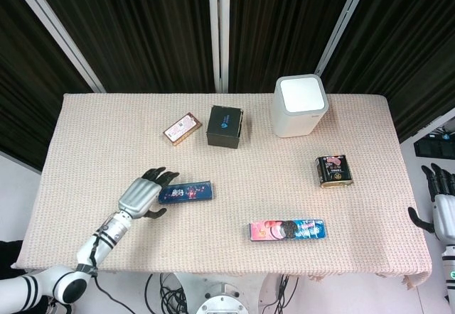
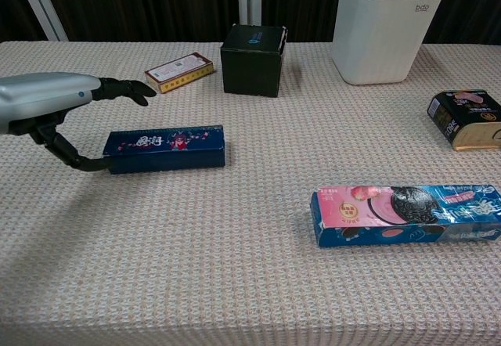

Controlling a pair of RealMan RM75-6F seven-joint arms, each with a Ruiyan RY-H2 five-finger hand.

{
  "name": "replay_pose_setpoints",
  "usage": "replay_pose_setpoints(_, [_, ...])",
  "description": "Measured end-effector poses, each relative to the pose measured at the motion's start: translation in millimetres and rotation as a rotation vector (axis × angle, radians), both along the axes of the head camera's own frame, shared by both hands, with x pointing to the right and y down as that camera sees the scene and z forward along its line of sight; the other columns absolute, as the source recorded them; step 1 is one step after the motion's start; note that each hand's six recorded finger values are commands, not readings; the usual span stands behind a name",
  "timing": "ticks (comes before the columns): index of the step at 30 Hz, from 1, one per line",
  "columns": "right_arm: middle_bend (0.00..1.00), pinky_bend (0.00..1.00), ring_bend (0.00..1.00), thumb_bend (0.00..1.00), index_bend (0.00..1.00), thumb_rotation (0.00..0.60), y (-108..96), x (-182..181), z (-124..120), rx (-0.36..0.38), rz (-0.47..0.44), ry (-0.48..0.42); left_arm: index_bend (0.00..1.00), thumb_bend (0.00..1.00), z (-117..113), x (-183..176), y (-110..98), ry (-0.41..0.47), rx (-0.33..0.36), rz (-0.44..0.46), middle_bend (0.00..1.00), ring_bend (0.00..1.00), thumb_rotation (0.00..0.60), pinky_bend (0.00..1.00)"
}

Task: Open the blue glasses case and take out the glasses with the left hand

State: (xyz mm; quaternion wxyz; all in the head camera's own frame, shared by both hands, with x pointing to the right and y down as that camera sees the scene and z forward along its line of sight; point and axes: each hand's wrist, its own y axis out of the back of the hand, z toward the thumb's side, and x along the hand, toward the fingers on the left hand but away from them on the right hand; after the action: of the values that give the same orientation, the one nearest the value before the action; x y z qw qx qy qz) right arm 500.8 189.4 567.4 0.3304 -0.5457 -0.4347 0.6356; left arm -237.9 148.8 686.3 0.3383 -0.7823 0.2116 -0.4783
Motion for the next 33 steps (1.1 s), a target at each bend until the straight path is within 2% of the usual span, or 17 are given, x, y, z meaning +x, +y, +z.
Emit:
replay_pose_setpoints(6, [0.0,0.0,0.0,0.24,0.0,0.6,1.3,4.0,-0.3,-0.003,0.009,0.001,0.05,0.28,3.2,15.1,2.3,-0.048,0.051,0.026,0.14,0.03,0.6,0.16])
replay_pose_setpoints(12, [0.0,0.0,0.0,0.24,0.0,0.6,1.7,6.4,0.8,-0.008,0.012,0.001,0.06,0.29,11.8,16.5,2.9,-0.093,0.034,-0.009,0.16,0.04,0.6,0.16])
replay_pose_setpoints(19, [0.0,0.0,0.0,0.24,0.0,0.6,2.2,6.8,3.7,-0.02,0.015,0.0,0.06,0.38,10.0,18.9,-0.3,-0.109,0.023,-0.029,0.18,0.05,0.6,0.18])
replay_pose_setpoints(33, [0.0,0.0,0.0,0.24,0.0,0.6,2.1,6.7,3.1,-0.019,0.016,0.0,0.06,0.38,9.6,19.7,-0.2,-0.113,0.007,-0.031,0.2,0.06,0.6,0.18])
